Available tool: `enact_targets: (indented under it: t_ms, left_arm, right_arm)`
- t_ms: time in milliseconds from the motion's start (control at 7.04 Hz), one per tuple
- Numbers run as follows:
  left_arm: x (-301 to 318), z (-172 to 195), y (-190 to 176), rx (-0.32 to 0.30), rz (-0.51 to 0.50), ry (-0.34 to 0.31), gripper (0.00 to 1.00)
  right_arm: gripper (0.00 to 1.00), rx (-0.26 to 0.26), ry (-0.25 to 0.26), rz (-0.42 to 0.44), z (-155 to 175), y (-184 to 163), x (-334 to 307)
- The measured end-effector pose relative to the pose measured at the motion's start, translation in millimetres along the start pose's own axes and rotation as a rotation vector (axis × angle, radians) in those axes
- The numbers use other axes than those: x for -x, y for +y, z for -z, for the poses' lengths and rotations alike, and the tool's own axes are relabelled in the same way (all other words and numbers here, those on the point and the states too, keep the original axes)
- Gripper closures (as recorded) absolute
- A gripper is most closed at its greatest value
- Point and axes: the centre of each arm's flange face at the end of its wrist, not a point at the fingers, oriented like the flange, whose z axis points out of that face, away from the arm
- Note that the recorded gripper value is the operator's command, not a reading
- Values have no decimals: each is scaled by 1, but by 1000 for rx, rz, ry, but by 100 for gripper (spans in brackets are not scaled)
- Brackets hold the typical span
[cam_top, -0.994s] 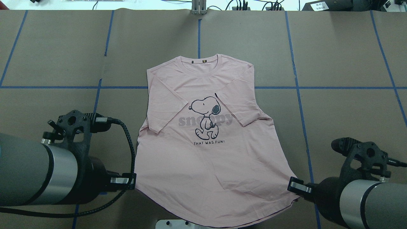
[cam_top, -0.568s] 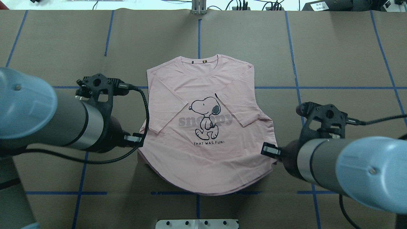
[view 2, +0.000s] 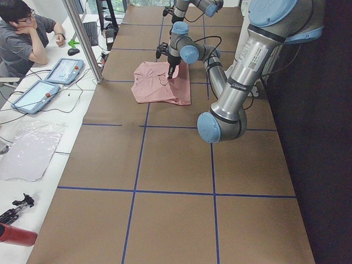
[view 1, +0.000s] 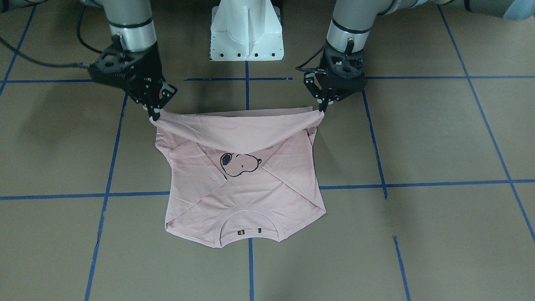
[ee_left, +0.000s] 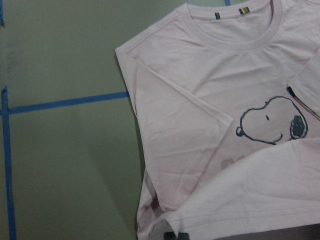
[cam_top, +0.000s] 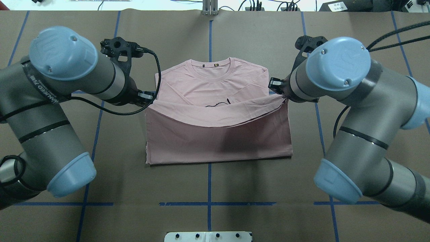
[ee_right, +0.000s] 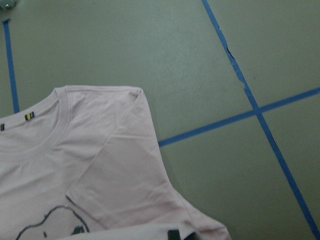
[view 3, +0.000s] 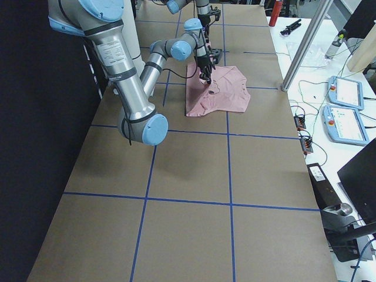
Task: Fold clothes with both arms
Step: 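Release the hem and raise both grippers away from the shirt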
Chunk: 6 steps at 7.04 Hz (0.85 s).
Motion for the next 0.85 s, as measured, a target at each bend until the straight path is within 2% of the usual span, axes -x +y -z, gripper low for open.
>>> enact_targets:
  t_ms: [284,426,568,710,852]
  left_arm:
    - [18,-21,-36,-28,-4,-27,100]
    - [25,-42,-57,-40,-2,-37,100]
    - [33,-70,-78,-59,-1,-45,74]
    - [45,-105,-106,-89,4,-58,1]
    - [65,-140,-136,-115,-4,-75,0]
  right_arm:
    - [100,-21,26,-10,-44,-43,15]
    - [100,-27,52,-16,-63,-61,28]
    - [100,-32,66,-18,-85,-77,40]
    - [32,-44,61,-11,-123,-100,53]
    - [0,-61,61,12,-170,-132,56]
